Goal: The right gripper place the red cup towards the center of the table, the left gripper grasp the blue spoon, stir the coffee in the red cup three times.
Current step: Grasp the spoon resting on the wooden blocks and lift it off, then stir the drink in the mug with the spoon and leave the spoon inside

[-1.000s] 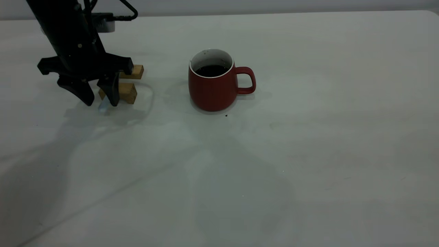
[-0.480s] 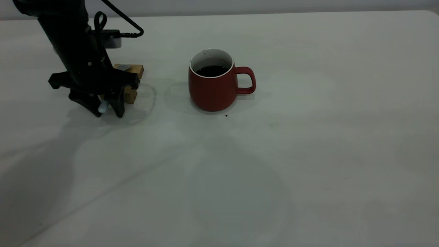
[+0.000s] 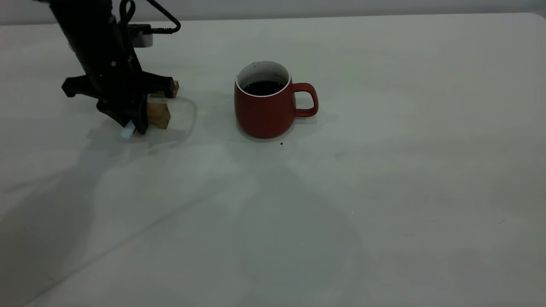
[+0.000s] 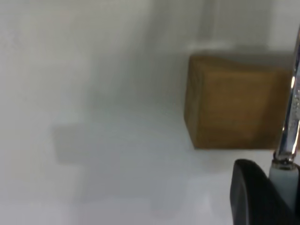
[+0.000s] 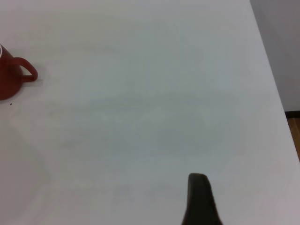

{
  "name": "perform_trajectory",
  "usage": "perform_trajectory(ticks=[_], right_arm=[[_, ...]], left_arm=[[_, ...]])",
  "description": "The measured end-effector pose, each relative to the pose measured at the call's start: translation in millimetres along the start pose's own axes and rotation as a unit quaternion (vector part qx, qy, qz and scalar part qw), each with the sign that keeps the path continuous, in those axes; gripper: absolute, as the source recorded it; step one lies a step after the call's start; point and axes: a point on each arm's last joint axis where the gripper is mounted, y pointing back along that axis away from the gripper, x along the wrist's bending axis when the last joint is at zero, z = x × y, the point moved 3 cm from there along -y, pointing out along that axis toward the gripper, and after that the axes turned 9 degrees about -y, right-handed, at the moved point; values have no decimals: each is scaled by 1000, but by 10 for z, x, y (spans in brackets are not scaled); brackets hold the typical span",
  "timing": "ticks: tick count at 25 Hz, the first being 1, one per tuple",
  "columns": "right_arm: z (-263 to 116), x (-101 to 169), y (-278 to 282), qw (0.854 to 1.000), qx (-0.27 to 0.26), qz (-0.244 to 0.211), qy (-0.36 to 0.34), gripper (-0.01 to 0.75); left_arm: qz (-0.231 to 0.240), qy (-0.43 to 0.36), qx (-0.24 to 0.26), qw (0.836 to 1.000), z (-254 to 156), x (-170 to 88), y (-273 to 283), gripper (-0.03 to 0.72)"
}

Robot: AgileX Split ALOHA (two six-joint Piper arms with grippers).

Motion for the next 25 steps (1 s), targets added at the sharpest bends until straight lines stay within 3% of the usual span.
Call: perform_trajectory(ticks=[5, 7, 10, 12, 15, 18, 21, 25], right_arm=[[0, 0, 0, 1000, 0, 0, 0, 572], [0, 0, 0, 1000, 0, 0, 0, 572], [0, 0, 0, 1000, 0, 0, 0, 572], [0, 0, 0, 1000, 0, 0, 0, 572], [0, 0, 0, 1000, 0, 0, 0, 572], [0, 0, 0, 1000, 0, 0, 0, 572], [0, 0, 0, 1000, 0, 0, 0, 572], [0, 0, 0, 1000, 0, 0, 0, 572]], left_arm=[[-12, 9, 19, 1000, 162, -45, 301, 119], [-38, 27, 15, 999, 257, -118, 517, 119], [-117, 83, -1, 990, 429, -306, 883, 119], [-195, 140, -7, 971, 536, -485, 1103, 119], [-323, 253, 24, 912, 618, -798, 1319, 119], [-420, 355, 89, 831, 654, -1059, 1512, 119], [-468, 409, 147, 770, 659, -1220, 1649, 119], [-490, 462, 203, 711, 671, -1306, 1740, 119]])
